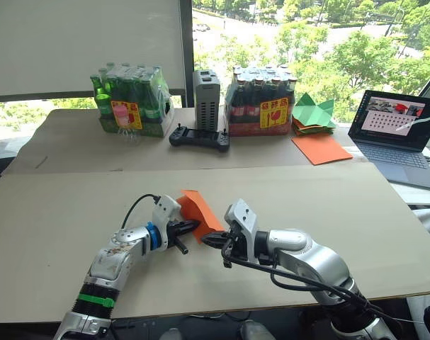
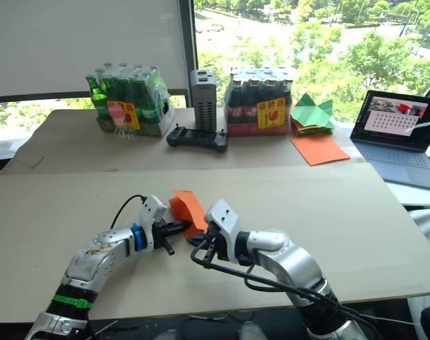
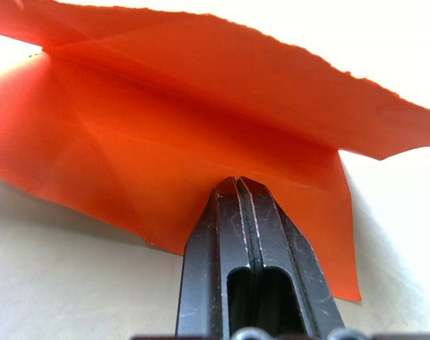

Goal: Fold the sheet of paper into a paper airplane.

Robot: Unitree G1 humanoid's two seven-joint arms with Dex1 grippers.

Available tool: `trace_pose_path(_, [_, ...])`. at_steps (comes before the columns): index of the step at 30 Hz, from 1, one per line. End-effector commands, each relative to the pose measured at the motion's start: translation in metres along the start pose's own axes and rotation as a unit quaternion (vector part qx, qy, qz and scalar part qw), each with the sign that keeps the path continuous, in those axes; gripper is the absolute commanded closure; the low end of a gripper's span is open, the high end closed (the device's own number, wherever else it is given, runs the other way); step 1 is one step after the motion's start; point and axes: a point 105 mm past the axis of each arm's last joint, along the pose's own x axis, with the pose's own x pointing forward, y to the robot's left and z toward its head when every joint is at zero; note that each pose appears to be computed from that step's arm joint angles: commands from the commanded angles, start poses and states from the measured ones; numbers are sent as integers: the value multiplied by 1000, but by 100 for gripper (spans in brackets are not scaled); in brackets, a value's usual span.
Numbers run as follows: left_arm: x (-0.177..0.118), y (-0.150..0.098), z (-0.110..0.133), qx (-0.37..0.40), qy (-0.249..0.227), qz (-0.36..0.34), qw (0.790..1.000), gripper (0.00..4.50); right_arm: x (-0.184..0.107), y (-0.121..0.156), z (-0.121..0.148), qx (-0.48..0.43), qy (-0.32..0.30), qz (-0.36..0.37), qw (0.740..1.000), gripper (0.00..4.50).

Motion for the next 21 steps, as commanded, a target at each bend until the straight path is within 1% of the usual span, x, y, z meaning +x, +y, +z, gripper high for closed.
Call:
trace_pose_path(1, [-2, 2, 5, 9, -7, 5, 1000, 450, 2, 6, 9, -26, -10, 2, 1000, 448])
trace_pose_path(5, [-2, 2, 5, 8, -7, 5, 1000, 450, 6, -7, 11, -26, -14, -42, 999, 448])
trace_pose_path(13, [-3, 2, 5, 7, -8, 7, 1000, 450, 5, -22, 18, -38, -27, -90, 995, 448])
trace_pose_path(21, [-4, 3, 5, 9, -8, 7, 1000, 450, -3, -34, 29, -53, -43, -135, 988, 448])
